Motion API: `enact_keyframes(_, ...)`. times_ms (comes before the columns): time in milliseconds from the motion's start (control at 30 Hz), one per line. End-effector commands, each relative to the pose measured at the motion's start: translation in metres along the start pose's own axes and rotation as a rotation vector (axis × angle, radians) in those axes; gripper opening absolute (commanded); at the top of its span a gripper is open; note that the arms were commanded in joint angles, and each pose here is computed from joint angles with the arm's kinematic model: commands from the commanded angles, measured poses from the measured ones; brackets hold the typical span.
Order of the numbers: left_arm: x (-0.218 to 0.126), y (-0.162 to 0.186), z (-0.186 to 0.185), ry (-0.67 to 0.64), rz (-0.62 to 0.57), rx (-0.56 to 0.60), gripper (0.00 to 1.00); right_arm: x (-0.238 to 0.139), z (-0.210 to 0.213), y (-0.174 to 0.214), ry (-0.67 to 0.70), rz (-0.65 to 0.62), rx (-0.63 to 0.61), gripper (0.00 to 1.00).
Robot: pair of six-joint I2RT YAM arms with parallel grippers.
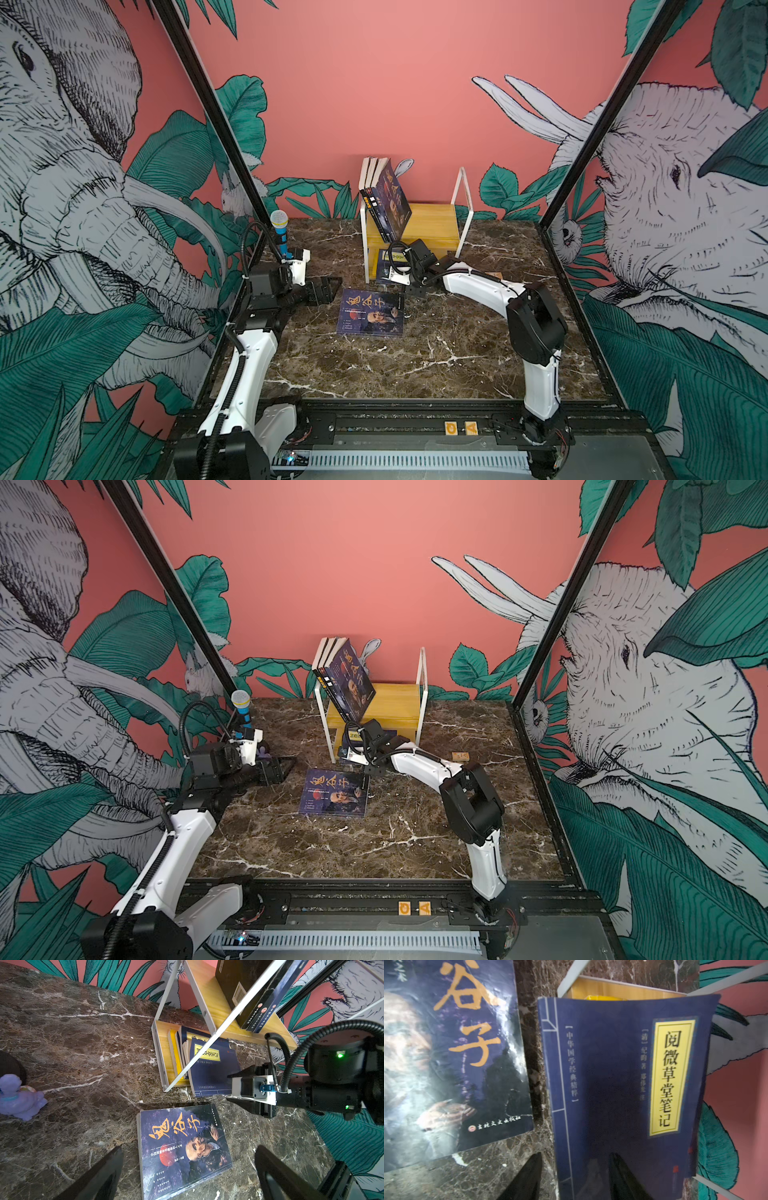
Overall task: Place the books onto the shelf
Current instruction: 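Push the blue book deeper into the lower shelf with the right gripper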
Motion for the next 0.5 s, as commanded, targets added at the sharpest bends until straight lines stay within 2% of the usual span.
enact_keyframes(0,-0.002,-0.001,-0.001,0.007,-0.014,0.008,0.99,0.004,-0.015,-0.002,0.064,-0.004,-0.017,0.5)
enact_keyframes(267,-0.003,0.0,-0.001,0.005,-0.013,0.012,0.99,0.009,-0.024,-0.002,0.129,0.002,-0.049,0.44)
enact_keyframes(467,-0.003,-0.001,0.001,0.003,-0.012,0.005,0.99,0.007,-0.031,-0.012,0.154,-0.035,-0.022,0.44)
Point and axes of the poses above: each gripper's point midway between its finger pads, its own x axis out along the fingers, its own z axis along the line the jaws close on, y = z × x, the point moved 3 cm from there along -x, back along the fingers, and after that the axes turned 6 degrees about x, right-handed, at the moved point
